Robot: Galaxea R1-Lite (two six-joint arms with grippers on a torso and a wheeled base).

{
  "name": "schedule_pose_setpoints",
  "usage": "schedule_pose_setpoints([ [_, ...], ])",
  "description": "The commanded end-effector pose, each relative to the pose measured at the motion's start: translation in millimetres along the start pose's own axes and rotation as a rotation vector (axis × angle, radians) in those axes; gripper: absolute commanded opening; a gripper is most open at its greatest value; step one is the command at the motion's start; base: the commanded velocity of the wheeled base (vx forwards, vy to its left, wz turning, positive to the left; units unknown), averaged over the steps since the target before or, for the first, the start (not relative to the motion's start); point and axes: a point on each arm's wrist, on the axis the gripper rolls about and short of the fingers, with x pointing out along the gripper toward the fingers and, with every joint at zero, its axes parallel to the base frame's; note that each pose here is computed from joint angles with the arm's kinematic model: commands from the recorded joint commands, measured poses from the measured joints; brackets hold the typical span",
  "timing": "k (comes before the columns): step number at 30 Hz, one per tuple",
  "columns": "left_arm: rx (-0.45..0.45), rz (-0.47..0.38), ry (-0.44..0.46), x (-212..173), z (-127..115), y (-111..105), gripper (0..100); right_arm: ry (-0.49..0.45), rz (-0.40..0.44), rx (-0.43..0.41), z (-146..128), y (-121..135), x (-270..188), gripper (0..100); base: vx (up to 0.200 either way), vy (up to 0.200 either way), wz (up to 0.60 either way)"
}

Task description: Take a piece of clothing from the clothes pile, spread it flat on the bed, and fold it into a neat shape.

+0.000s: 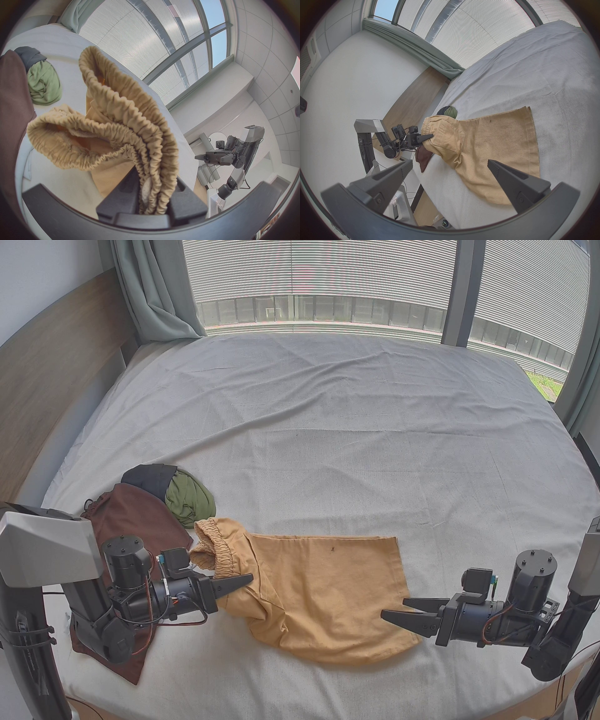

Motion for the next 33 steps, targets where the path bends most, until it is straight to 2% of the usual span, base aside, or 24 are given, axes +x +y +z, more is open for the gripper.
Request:
schedule_pose_setpoints([
  [1, 0.019, -0.027, -0.006, 7, 3, -5, 0, -0.002, 0.001, -0.001, 0, 0, 0, 100, 0.0, 0.0, 0.0],
  [19, 0.037, -0.111, 0.004, 33, 3, -18, 0, -0.002, 0.003, -0.002, 1, 0, 0, 100, 0.0, 0.0, 0.0],
  [33, 0.033, -0.143, 0.034, 49, -7, -21, 0, -0.003, 0.001, -0.001, 1, 0, 0, 100, 0.0, 0.0, 0.0],
])
